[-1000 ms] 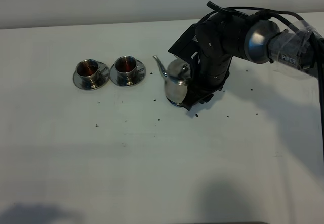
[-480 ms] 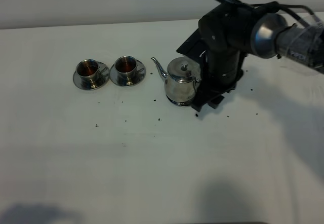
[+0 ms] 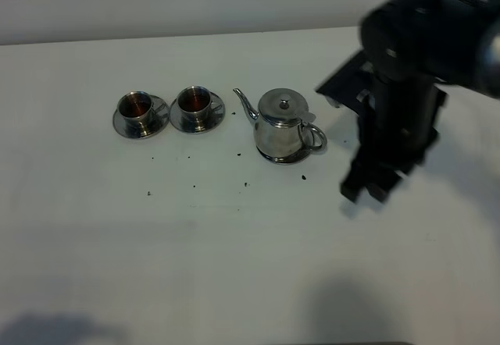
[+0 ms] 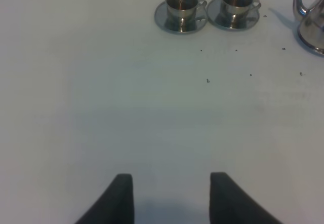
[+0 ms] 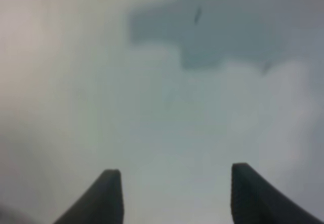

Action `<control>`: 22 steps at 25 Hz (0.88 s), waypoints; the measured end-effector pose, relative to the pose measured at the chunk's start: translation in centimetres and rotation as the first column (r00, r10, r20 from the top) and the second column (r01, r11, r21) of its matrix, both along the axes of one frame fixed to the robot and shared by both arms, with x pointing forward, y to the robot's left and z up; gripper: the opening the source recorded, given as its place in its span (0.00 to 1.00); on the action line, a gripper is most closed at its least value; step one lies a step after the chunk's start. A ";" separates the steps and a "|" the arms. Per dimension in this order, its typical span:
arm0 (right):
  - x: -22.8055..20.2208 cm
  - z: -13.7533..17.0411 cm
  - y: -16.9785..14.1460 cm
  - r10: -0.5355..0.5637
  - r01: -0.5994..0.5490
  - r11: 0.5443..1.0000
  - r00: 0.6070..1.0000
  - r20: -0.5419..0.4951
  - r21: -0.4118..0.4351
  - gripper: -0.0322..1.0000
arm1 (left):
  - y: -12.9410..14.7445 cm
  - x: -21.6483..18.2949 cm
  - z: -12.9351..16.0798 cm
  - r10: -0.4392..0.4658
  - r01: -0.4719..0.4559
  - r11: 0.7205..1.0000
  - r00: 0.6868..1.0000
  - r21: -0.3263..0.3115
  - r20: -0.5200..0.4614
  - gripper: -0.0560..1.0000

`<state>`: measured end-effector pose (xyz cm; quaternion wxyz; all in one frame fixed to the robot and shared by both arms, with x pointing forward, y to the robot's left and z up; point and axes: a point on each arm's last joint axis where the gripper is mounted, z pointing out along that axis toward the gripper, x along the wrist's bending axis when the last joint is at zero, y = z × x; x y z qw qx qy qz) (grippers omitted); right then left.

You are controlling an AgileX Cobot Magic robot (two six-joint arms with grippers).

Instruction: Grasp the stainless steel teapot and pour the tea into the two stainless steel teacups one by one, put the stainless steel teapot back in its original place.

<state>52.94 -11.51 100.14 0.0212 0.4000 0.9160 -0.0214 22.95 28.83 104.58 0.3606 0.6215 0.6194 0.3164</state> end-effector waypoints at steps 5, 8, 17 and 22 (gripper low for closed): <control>-7.1 1.4 -4.0 -0.022 0.024 0.999 0.999 -0.036 0.046 0.48 | 0.0 0.0 0.0 0.000 0.000 1.000 1.000 0.000 0.000 0.42; -10.9 2.2 -6.3 -0.031 0.029 0.994 0.999 0.019 0.108 0.48 | 0.0 0.0 0.0 0.000 0.000 1.000 1.000 0.000 0.000 0.42; -18.6 3.4 -11.0 -0.054 0.007 0.968 0.982 0.182 0.253 0.48 | 0.0 0.0 0.0 0.000 0.000 1.000 1.000 0.000 0.000 0.42; -21.1 2.4 -13.0 -0.064 -0.029 0.956 0.951 0.303 0.292 0.48 | 0.0 0.0 0.0 0.000 0.000 1.000 1.000 0.000 0.000 0.42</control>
